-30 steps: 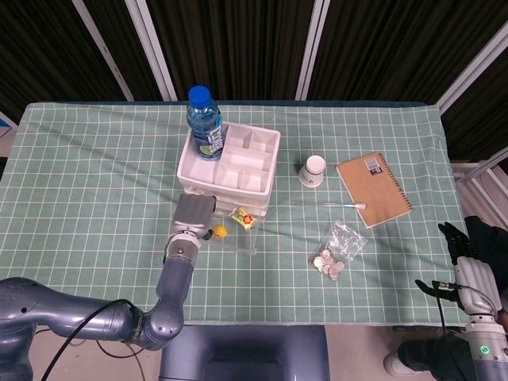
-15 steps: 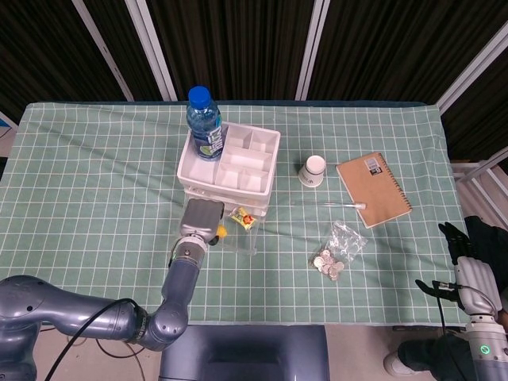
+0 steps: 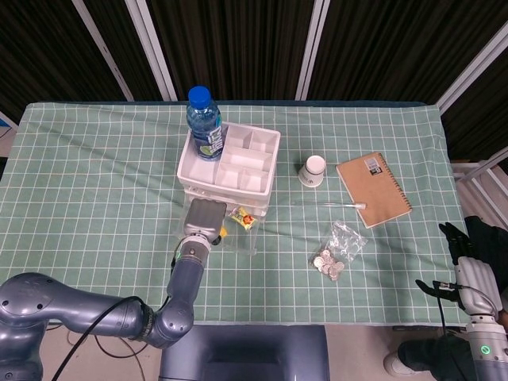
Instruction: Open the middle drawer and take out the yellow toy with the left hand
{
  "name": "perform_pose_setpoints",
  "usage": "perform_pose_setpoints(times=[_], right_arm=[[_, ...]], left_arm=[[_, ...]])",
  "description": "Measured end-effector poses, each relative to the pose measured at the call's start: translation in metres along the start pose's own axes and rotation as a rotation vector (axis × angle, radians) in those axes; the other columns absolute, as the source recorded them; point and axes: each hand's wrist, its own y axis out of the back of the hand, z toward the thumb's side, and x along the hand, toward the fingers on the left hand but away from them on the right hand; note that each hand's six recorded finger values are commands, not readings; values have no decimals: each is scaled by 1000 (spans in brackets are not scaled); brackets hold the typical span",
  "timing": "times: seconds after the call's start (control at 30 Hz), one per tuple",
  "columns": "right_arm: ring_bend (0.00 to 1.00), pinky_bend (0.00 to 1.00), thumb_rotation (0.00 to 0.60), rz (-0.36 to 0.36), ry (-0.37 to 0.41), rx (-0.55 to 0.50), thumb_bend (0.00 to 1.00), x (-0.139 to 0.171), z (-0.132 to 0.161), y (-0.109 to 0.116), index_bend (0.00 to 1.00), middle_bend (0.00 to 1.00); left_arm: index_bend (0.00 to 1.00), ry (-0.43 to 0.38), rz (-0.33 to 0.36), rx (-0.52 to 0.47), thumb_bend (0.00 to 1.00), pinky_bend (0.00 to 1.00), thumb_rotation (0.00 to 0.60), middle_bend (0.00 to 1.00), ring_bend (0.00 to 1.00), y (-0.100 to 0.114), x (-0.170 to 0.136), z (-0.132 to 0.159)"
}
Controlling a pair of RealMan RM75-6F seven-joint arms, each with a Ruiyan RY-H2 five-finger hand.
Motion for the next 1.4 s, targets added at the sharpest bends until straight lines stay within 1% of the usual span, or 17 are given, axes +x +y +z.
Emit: perform_pose_setpoints(times=[0.13, 0.27, 0.57, 0.9, 1.0, 1.2, 1.4], right_arm=[[0, 222, 600, 0, 0, -1, 64, 0, 0, 0, 0, 0], [0, 223, 600, -1, 0, -3, 64, 0, 0, 0, 0, 0], [0, 222, 600, -2, 0, -5, 65, 0, 0, 0, 0, 0], [0, 222, 600, -1, -1, -6, 65, 0, 0, 0, 0, 0], [0, 222, 600, -2, -1, -7, 66, 0, 0, 0, 0, 0], [0, 222, 600, -2, -1, -9, 65, 0, -1, 0, 0, 0], [0, 223, 600, -2, -1, -10, 65, 0, -1, 0, 0, 0]], left_arm=[[419, 9, -4, -9, 184, 1000, 600, 1000, 1000, 2, 1, 1], [424, 14, -10, 4, 184, 1000, 600, 1000, 1000, 4, 1, 3], [439, 39, -52, 45, 184, 1000, 600, 1000, 1000, 0, 3, 2], [445, 37, -63, 60, 186, 1000, 600, 1000, 1000, -2, 6, 5], [455, 35, -65, 61, 208, 1000, 600, 1000, 1000, -3, 6, 6], [502, 30, -67, 65, 296, 1000, 600, 1000, 1000, -4, 5, 6], [507, 27, -62, 63, 318, 1000, 600, 1000, 1000, -3, 4, 6]])
